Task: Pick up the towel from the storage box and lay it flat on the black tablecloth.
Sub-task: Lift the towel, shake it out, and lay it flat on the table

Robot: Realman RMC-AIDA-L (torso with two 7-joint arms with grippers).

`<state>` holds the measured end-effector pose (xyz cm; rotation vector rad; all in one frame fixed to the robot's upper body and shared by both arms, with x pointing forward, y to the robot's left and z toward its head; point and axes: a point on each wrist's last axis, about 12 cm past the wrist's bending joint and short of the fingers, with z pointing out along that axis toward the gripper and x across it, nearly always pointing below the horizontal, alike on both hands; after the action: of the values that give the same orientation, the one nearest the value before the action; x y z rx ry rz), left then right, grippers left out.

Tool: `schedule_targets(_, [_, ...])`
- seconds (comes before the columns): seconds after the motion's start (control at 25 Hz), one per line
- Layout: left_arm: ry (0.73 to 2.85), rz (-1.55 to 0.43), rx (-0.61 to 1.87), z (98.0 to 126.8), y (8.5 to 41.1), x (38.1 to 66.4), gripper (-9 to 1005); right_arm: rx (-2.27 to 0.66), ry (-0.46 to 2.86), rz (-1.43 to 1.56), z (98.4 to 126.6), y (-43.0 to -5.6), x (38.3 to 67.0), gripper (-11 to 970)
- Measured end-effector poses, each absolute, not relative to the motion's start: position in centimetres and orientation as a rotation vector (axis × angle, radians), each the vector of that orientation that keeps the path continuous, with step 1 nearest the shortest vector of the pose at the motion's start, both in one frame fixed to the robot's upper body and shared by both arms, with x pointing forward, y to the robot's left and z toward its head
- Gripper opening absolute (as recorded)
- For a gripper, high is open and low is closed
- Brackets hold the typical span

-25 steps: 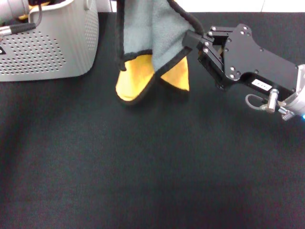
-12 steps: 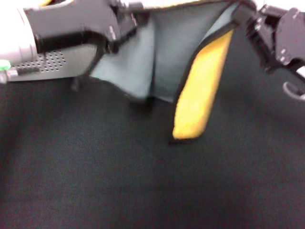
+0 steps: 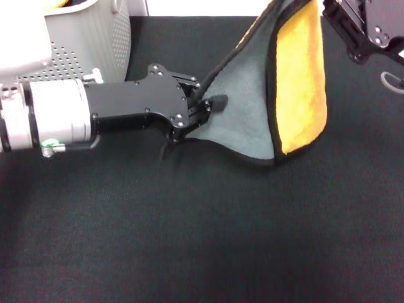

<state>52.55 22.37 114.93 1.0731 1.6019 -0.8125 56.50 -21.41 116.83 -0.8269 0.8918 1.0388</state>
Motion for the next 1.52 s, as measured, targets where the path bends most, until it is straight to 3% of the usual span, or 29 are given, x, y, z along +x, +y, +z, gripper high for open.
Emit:
schedule_targets(0.6, [1.641, -0.823, 0.996, 113.4, 24.2, 52.4, 138, -0.768, 0.881, 0.942, 117.7, -24.9, 55.6, 16])
schedule_targets(1.0, [1.593, -0.958, 0.914, 113.4, 25.6, 53.0, 137, -0.757, 0.895, 0.931, 117.2, -25.3, 55.1, 16])
schedule_targets(1.52, [1.63, -0.952, 0.958, 112.7, 25.5, 53.0, 128, -0.718, 0.848, 0.928, 117.5, -25.8, 54.8, 16])
